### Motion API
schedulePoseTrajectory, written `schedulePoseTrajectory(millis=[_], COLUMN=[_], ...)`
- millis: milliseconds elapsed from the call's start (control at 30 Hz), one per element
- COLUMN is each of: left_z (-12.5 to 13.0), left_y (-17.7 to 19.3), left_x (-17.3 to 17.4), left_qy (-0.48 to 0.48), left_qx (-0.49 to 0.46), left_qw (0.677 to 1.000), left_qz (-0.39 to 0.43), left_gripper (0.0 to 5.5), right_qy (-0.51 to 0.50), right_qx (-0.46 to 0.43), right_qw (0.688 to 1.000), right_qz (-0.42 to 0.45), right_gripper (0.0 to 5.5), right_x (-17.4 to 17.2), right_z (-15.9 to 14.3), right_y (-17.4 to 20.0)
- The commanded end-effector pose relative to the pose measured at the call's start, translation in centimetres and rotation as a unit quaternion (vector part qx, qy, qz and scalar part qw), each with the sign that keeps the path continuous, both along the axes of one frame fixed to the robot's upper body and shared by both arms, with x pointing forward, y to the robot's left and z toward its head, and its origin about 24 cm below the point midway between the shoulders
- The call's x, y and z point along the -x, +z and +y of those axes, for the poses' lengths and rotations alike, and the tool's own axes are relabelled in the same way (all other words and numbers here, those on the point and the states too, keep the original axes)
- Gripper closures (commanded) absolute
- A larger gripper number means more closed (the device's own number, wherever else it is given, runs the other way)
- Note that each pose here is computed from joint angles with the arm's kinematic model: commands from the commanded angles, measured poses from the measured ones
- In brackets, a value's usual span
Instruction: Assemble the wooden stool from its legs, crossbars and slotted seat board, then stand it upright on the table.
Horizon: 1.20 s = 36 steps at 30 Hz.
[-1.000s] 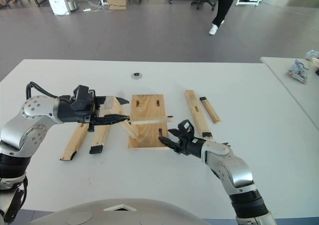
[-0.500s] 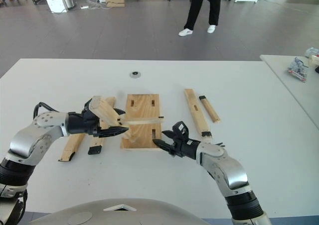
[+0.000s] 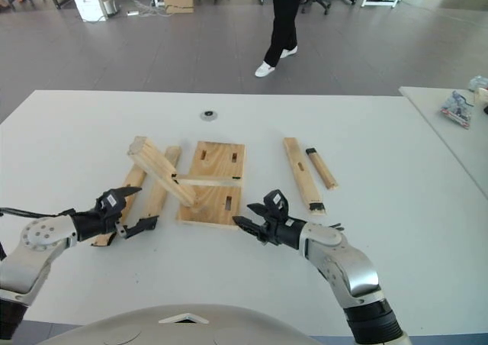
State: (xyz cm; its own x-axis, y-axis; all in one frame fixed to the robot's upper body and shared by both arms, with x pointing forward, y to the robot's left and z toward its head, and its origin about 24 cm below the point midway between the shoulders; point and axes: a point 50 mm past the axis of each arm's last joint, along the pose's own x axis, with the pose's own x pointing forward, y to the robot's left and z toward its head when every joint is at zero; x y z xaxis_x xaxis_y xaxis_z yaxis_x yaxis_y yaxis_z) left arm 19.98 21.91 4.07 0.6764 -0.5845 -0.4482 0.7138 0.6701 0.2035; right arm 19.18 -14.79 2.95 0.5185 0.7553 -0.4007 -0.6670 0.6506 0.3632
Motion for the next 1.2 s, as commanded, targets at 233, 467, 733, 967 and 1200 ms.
schedulePoseTrajectory(millis=[233,467,733,967,1200], left_z=[-2.3,-0.3,-0.5,0.8,1.6], left_y=[-0.6,-1.7,-2.8,-3.5,-5.4], left_x=[0.7,0.5,0.8,0.1,-1.1], left_qy=[0.089,0.137,0.155,0.19,0.245], left_qx=[0.048,0.0,-0.006,-0.014,0.008], left_qw=[0.994,0.985,0.98,0.975,0.962], left_qz=[0.052,0.108,0.122,0.11,0.119], left_gripper=[0.81,0.81,1.62,2.78,3.38], right_qy=[-0.006,-0.012,-0.019,-0.024,-0.028], right_qx=[0.008,0.005,0.008,0.014,0.013], right_qw=[1.0,1.0,1.0,0.999,0.999], right_qz=[0.022,0.021,0.017,0.016,0.01], right_gripper=[2.43,2.43,2.43,2.43,2.43], right_x=[0.5,0.4,0.3,-0.1,-0.6], right_z=[0.1,0.5,0.4,0.0,0.1], right_y=[-0.7,-0.7,-0.8,-0.9,-0.9])
